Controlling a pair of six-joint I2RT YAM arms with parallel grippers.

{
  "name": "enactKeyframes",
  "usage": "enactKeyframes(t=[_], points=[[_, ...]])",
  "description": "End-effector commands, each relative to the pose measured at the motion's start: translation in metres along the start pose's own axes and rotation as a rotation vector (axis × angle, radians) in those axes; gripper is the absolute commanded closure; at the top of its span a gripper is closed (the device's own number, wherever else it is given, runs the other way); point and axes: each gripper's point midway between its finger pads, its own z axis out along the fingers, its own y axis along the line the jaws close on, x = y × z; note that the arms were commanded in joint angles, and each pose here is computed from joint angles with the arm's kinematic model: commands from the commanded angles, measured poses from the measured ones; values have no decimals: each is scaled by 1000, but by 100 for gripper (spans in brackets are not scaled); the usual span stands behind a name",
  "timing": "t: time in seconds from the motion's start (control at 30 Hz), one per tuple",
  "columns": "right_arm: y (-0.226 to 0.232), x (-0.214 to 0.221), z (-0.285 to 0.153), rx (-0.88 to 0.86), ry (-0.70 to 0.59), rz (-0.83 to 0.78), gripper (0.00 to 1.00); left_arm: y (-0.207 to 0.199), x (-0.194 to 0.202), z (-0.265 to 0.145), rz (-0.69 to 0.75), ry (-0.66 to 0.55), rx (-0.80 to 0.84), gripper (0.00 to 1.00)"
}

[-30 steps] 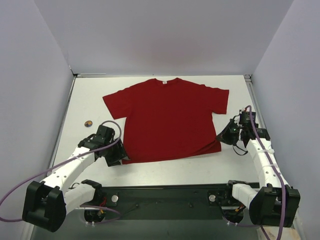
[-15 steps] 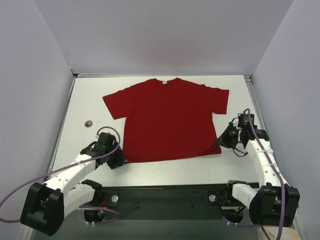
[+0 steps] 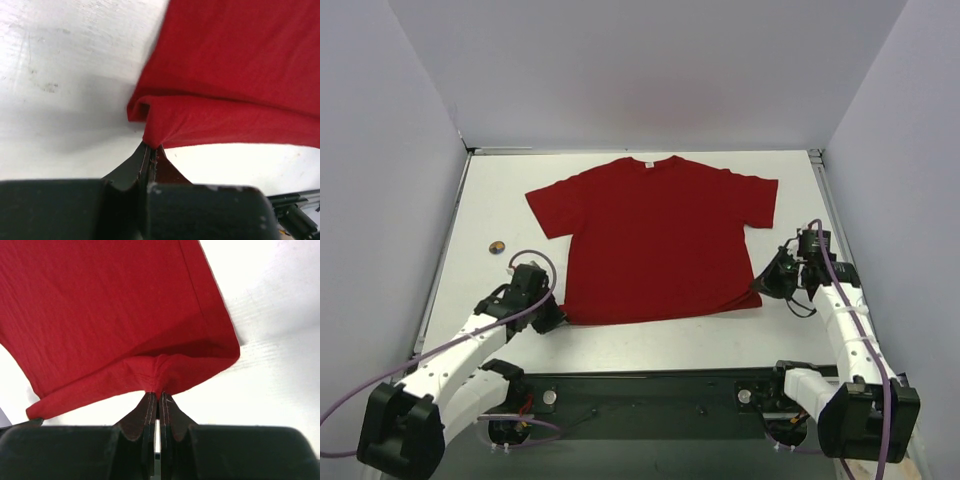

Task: Pin the brooch onto the clothing

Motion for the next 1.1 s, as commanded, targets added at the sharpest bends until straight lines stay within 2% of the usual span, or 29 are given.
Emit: enactKeyframes(t=[0.0, 0.23, 0.3, 0.53, 0.67, 0.7, 0.73, 0.77, 0.8, 0.83, 0.9, 0.93, 0.97, 1.07], points=[[-3, 13, -21, 11, -1, 9, 100, -10, 4, -38, 33, 23, 24, 100], [-31, 59, -32, 96, 57, 63, 100, -4, 15, -87, 79, 93, -37, 100], [-26, 64, -36, 75, 43, 71, 100, 3, 18, -93, 104, 113, -69, 100], [-64, 90, -56, 257, 77, 66, 100, 23, 52, -104, 117, 253, -86, 100], [-66, 104, -60, 244, 108, 69, 93, 27, 68, -111, 118, 309, -65, 100], [-62, 106, -62, 230, 115, 64, 87, 22, 64, -118, 126, 289, -45, 95], [-58, 103, -67, 218, 107, 54, 67, 22, 63, -122, 131, 283, -50, 80], [-55, 100, -69, 212, 108, 48, 57, 20, 58, -126, 145, 257, -45, 73], [-53, 98, -72, 205, 107, 29, 46, 10, 49, -133, 154, 224, -21, 62], [-51, 95, -74, 207, 99, 22, 30, 7, 45, -135, 170, 211, -13, 47], [-45, 80, -80, 203, 59, 1, 18, -9, 29, -138, 189, 165, 8, 38], [-41, 73, -81, 193, 39, -9, 16, -15, 23, -138, 204, 147, 20, 36], [-36, 64, -82, 189, 19, -18, 11, -21, 16, -138, 214, 128, 30, 29], [-18, 31, -72, 144, -60, -43, 9, -54, -12, -128, 247, 57, 85, 27]])
